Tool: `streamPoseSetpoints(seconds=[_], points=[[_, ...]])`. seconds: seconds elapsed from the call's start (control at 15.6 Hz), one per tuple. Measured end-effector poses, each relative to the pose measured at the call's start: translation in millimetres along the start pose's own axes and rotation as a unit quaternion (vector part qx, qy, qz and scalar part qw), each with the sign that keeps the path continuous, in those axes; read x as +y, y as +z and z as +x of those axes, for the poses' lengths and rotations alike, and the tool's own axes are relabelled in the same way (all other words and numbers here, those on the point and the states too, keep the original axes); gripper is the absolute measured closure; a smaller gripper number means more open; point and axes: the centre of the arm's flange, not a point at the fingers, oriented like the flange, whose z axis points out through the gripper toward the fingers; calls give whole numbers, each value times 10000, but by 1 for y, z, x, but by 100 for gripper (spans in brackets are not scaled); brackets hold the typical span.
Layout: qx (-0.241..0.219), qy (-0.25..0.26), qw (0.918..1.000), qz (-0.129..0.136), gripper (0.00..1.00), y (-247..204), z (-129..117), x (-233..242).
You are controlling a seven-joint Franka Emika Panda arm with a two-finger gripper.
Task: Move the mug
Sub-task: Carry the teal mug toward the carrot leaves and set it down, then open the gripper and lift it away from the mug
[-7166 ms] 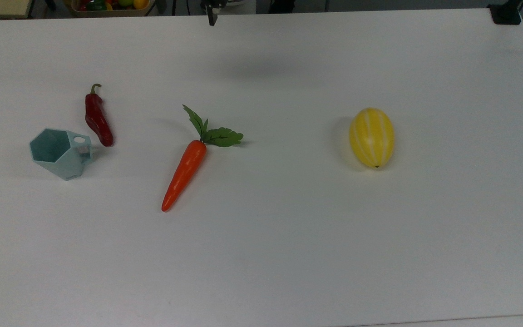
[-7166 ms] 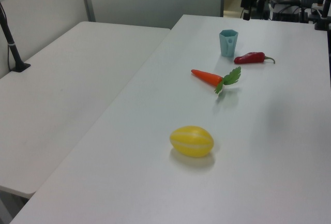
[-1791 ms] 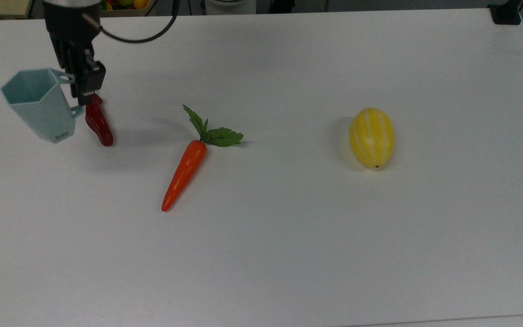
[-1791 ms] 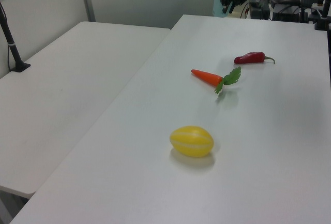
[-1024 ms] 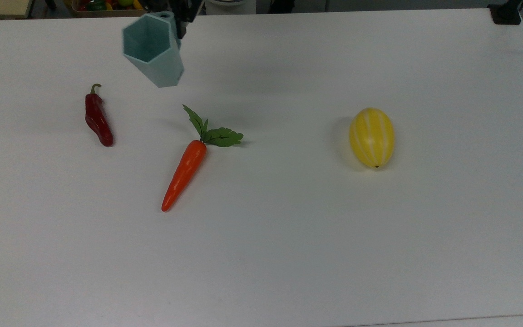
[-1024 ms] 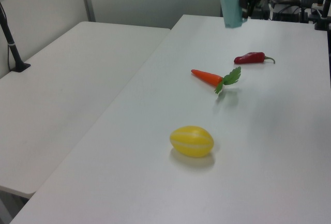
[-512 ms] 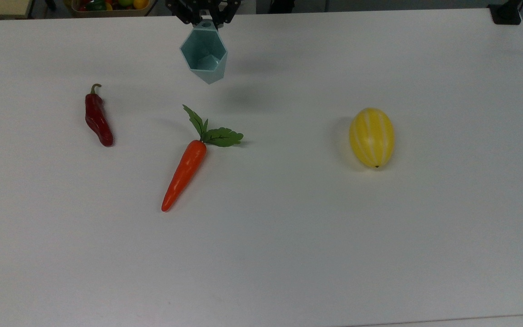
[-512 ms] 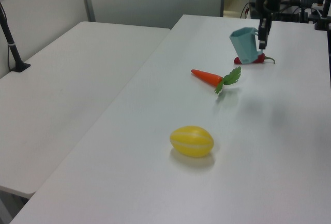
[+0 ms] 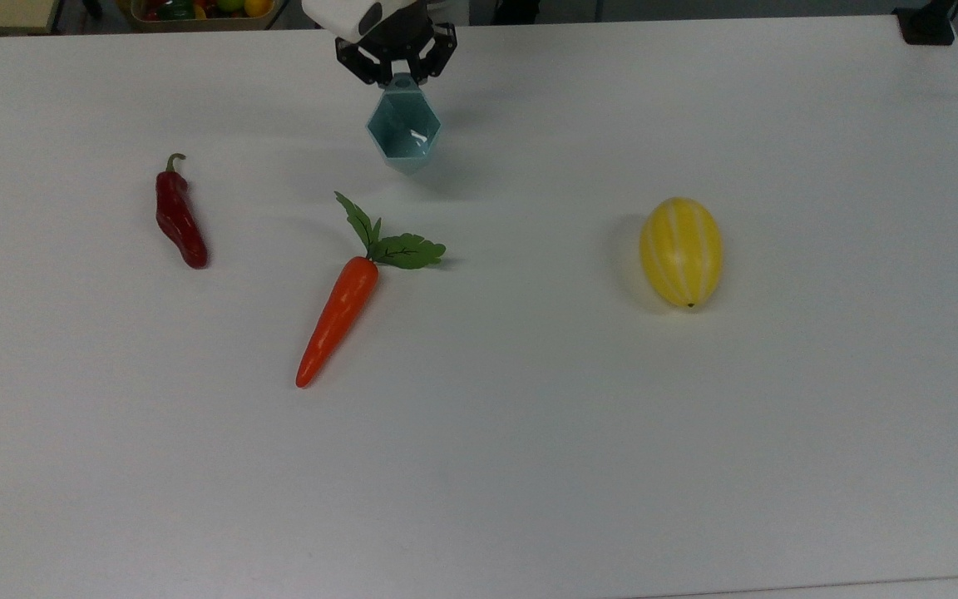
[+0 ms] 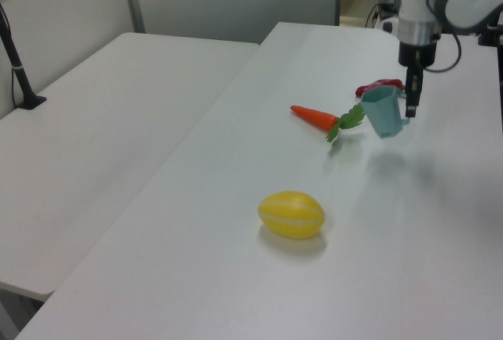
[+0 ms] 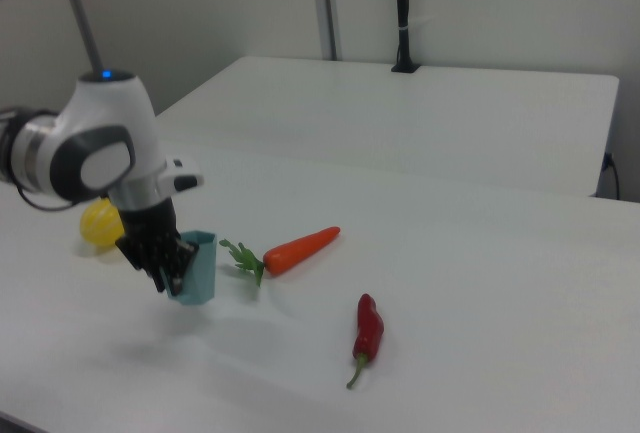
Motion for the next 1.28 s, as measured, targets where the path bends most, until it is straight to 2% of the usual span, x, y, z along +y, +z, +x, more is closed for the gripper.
streamPoseSetpoints(seconds=[0.26, 0.58, 0.7, 0.96, 1.15, 1.22, 1.28], points=[[352, -33, 9993, -85, 76, 37, -11, 1], [425, -86, 9990, -104, 76, 50, -13, -3], [394, -81, 9992, -90, 72, 53, -13, -4], [320, 10, 9995, -60, 37, 57, -14, -3], [149, 189, 9996, 139, 6, 52, -14, -4], [110, 272, 9993, 226, 0, 44, -10, -4], [54, 348, 9990, 289, 0, 31, -5, -5]])
